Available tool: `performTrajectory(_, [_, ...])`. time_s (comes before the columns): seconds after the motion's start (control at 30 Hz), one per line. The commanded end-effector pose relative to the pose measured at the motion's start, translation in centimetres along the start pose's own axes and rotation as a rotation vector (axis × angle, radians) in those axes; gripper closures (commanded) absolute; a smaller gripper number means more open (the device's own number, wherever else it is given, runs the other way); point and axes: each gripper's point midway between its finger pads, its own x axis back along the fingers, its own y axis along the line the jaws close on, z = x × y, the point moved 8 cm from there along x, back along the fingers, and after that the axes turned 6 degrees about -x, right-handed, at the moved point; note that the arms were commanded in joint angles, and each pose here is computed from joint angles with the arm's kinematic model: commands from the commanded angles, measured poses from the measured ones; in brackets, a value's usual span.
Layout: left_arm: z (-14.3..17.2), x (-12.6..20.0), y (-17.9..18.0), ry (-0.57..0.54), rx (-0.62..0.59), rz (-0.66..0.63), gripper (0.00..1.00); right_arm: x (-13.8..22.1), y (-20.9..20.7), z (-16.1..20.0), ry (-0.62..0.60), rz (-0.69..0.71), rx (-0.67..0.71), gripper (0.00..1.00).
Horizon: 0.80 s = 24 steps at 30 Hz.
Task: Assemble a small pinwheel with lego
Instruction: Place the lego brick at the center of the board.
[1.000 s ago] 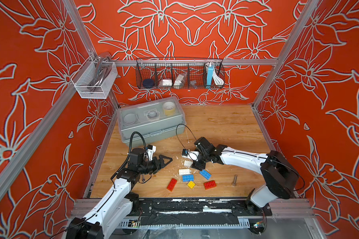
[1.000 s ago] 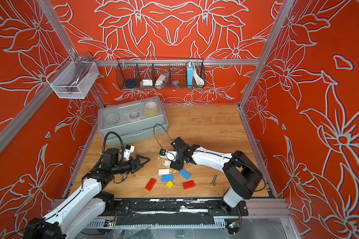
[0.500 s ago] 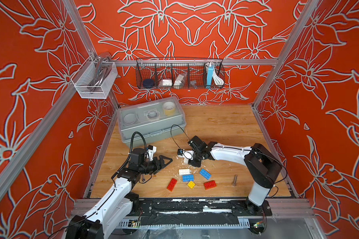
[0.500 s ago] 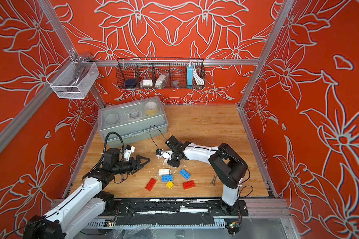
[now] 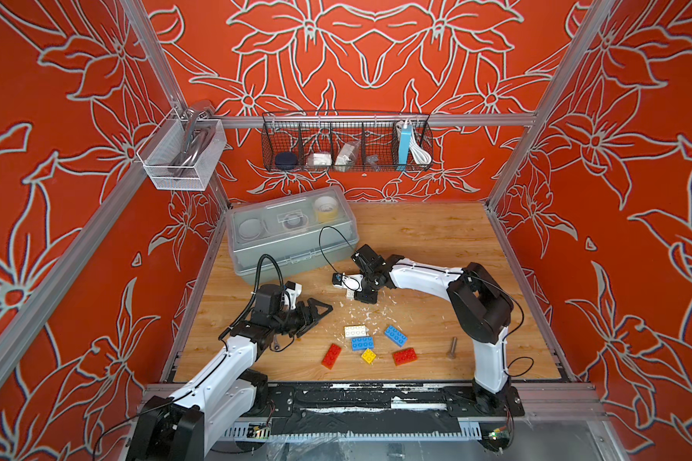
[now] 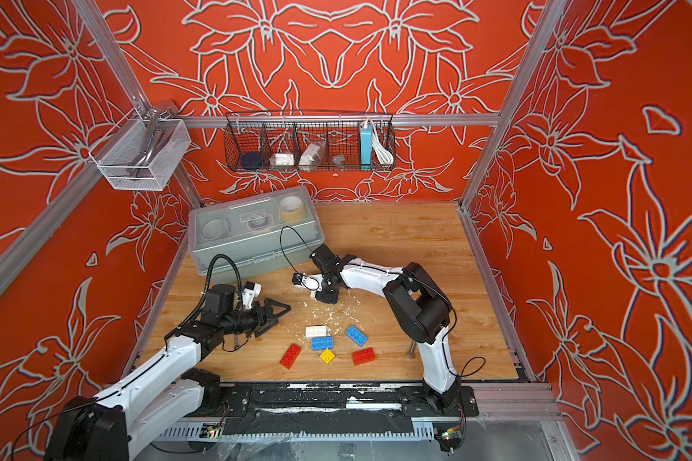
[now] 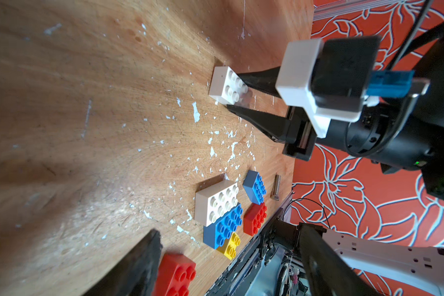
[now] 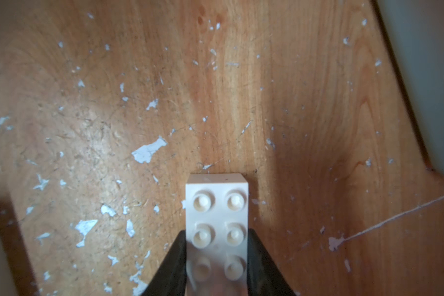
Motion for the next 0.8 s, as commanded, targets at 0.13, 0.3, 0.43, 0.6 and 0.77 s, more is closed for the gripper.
performTrajectory(0.13, [-0.7, 0.0, -1.0, 0.001, -0.033, 0.008, 0.15, 1.6, -0.4, -0.6, 0.008, -0.023, -0.045, 0.44])
performTrajectory(0.3, [-0.4, 0.4, -1.2, 0.018, -0.023, 0.006, 0.13, 4.7, 0.1, -0.5, -0.053, 0.031, -0.061, 0.38])
performTrajectory(0.43, [0.7, 0.4, -1.1, 0.061, 0.039, 0.050, 0.14, 7.3, 2.2, 0.1, -0.122, 0.011, -0.082, 0.38])
performTrajectory(0.6, [1.8, 0.1, -0.6, 0.103, 0.062, 0.037, 0.16, 8.0, 5.9, 1.2, -0.220, -0.047, -0.099, 0.39])
performTrajectory(0.77, [1.8, 0.5, 0.7, 0.019, 0.072, -0.074, 0.16, 6.8, 8.6, 1.4, -0.188, -0.079, -0.055, 0.39])
